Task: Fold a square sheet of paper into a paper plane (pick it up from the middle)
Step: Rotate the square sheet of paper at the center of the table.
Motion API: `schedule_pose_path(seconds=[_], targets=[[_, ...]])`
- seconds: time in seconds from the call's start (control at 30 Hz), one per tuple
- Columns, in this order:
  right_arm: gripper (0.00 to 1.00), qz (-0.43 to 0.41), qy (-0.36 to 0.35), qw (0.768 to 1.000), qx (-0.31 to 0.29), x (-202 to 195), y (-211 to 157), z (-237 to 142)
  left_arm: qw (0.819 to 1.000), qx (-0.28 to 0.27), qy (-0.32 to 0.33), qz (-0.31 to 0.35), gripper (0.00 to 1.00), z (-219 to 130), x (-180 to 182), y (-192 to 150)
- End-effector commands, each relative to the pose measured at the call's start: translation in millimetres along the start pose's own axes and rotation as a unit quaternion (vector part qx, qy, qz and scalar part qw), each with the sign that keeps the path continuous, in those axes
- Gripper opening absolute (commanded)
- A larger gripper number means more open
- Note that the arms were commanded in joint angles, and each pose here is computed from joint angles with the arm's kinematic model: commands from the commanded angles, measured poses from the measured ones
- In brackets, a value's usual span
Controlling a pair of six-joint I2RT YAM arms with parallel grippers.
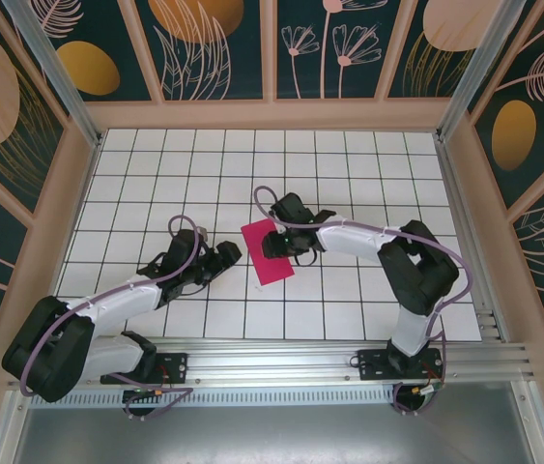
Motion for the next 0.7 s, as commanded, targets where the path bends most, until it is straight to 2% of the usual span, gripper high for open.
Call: schedule_pose_path(seconds=[0.0,0.17,0.27,0.43,0.53,0.67], targets=[[0.39,0.060,0.018,0.998,0.021,2.8,-16.2,-2.9,1.000,0.007,-0.018,-0.002,0.79,1.2,-4.7,-0.9],[0.36,0.093,-0.003,0.994,0.058,-6.0,-43.0,9.0,1.000,0.011,-0.019,-0.002,0.79,3.1,-4.3,-2.4],[0.38,0.116,-0.016,0.991,0.069,-10.2,-54.7,12.7,1.000,0.013,-0.019,-0.003,0.79,3.7,-4.0,-3.1],[0.38,0.138,0.037,0.986,0.089,18.6,-65.1,19.0,1.000,0.014,-0.018,-0.006,0.79,4.0,-1.5,-4.4],[0.38,0.137,0.073,0.986,0.067,38.0,-49.8,11.5,1.000,0.015,-0.017,-0.009,0.79,4.1,0.5,-5.2],[0.39,0.116,0.045,0.992,-0.001,32.1,-16.6,-8.5,0.999,0.020,-0.021,-0.013,0.78,4.1,1.2,-8.2]])
Point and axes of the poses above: each hand's point on the last joint's axis, 136 mm out from that joint toward the fingers, its own z axis out along the fingers, its own x axis along the line the jaws close on, y = z × x, the point moved 1 cm from there along -z, back along the fingers, and after that the axes turned 1 degree about -z, right-handed, at the moved point
